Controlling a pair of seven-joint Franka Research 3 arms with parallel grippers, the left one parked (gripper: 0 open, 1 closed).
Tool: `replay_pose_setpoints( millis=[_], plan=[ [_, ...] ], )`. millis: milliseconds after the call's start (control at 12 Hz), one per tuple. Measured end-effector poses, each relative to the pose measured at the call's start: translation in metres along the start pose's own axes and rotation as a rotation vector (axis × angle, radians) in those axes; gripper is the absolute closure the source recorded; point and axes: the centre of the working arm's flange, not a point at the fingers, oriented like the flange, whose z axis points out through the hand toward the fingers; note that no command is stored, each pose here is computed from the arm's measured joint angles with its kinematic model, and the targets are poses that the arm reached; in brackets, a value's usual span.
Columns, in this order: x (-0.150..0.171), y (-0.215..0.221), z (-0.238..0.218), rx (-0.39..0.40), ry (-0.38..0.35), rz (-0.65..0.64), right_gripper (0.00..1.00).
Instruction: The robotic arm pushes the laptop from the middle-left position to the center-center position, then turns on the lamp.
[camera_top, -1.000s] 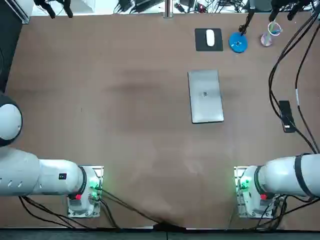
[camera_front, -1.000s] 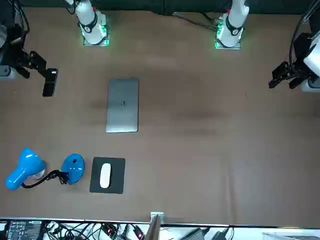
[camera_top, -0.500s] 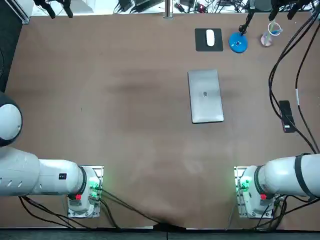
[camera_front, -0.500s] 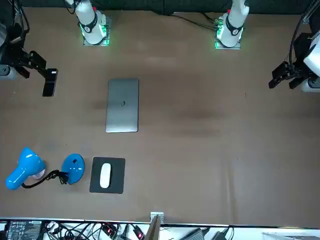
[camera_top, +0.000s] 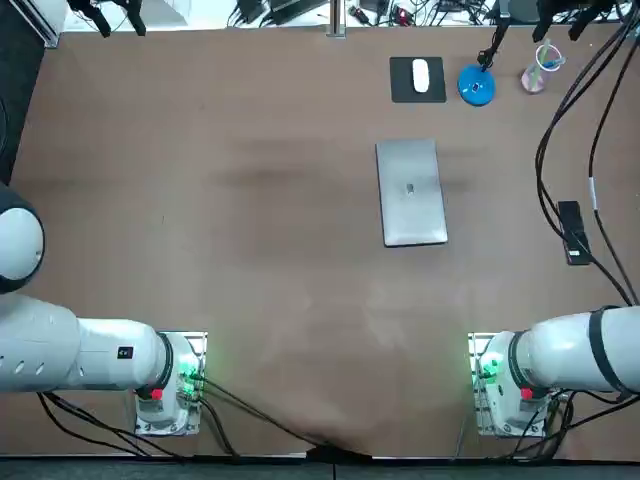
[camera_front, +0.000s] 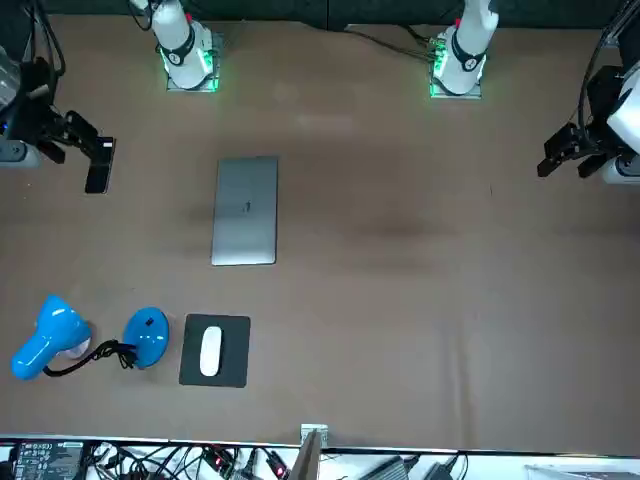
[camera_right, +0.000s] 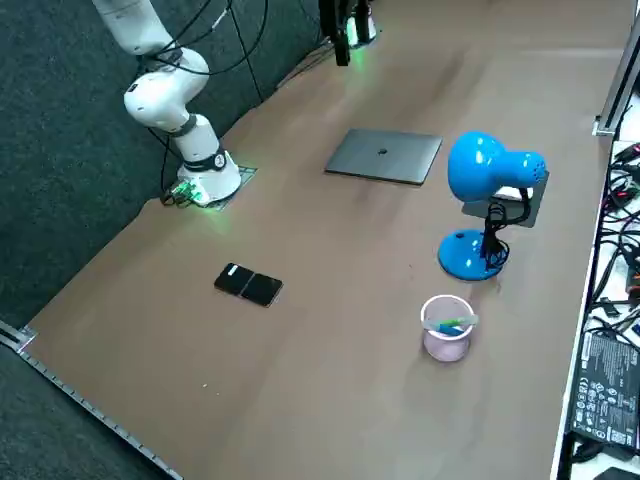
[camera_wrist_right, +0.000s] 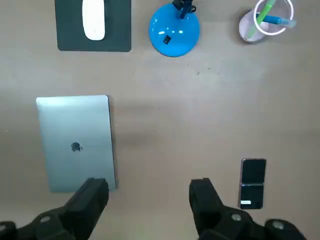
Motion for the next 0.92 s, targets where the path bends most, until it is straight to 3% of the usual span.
replay_pose_setpoints(
  millis=[500,750,917],
  plan=[
    [0.020,-0.072,0.060,-0.007,-0.021,0.074,0.00],
    [0.028,-0.119,0.095,-0.020,-0.042,0.205,0.00],
    [0.033,-0.167,0.129,-0.029,-0.038,0.387,0.00]
  ],
)
